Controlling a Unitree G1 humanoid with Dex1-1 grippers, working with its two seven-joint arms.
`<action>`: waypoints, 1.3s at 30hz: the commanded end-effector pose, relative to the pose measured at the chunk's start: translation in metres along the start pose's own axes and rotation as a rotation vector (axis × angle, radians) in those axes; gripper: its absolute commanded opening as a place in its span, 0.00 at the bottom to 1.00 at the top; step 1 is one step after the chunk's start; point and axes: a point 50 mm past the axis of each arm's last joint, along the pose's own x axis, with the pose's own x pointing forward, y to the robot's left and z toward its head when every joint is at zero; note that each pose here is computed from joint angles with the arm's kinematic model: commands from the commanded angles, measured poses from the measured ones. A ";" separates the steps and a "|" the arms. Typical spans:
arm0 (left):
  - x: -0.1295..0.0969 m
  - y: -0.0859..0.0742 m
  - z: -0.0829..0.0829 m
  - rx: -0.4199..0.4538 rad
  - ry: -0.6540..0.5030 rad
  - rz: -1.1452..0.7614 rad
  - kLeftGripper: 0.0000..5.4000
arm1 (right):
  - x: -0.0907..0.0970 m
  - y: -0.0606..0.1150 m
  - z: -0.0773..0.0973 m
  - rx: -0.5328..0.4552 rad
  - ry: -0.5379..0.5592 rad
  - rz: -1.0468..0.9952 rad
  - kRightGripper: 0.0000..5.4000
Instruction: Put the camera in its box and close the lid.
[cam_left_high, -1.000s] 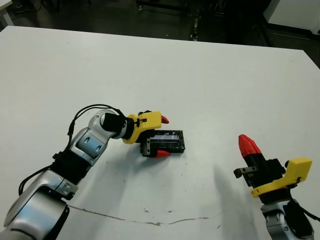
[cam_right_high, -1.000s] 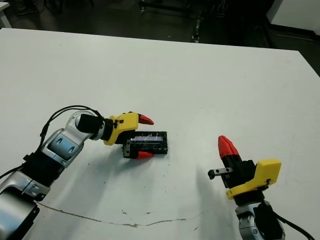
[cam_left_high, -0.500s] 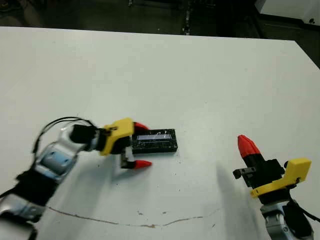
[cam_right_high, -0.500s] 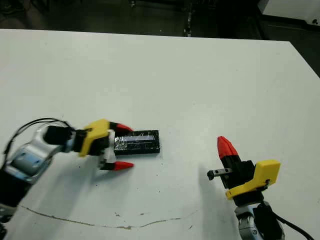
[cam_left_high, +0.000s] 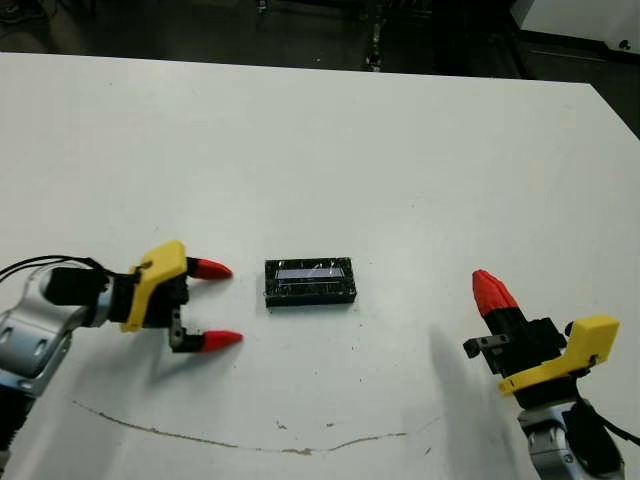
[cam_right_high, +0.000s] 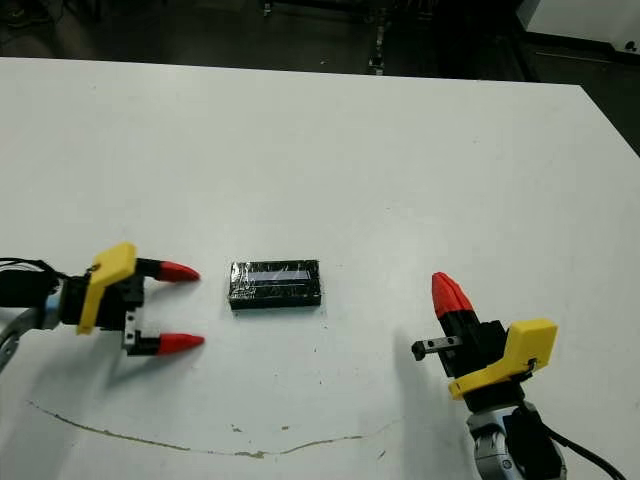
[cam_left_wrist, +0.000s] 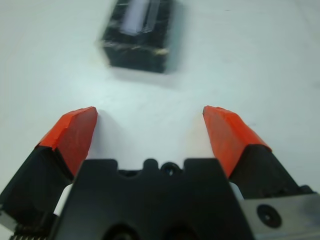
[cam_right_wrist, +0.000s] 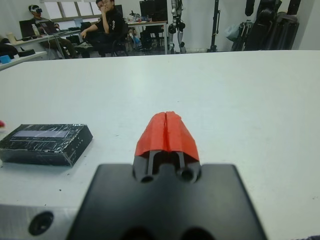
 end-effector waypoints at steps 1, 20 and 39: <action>-0.009 -0.001 0.001 -0.084 -0.042 0.227 1.00 | 0.000 -0.001 -0.001 -0.002 0.007 -0.007 0.00; -0.001 -0.086 0.035 -0.299 -0.787 0.801 0.59 | 0.029 0.002 0.020 0.005 -0.102 -0.038 0.00; 0.015 -0.106 0.020 -0.294 -0.742 0.941 0.05 | 0.034 0.010 0.019 0.033 -0.121 -0.068 0.00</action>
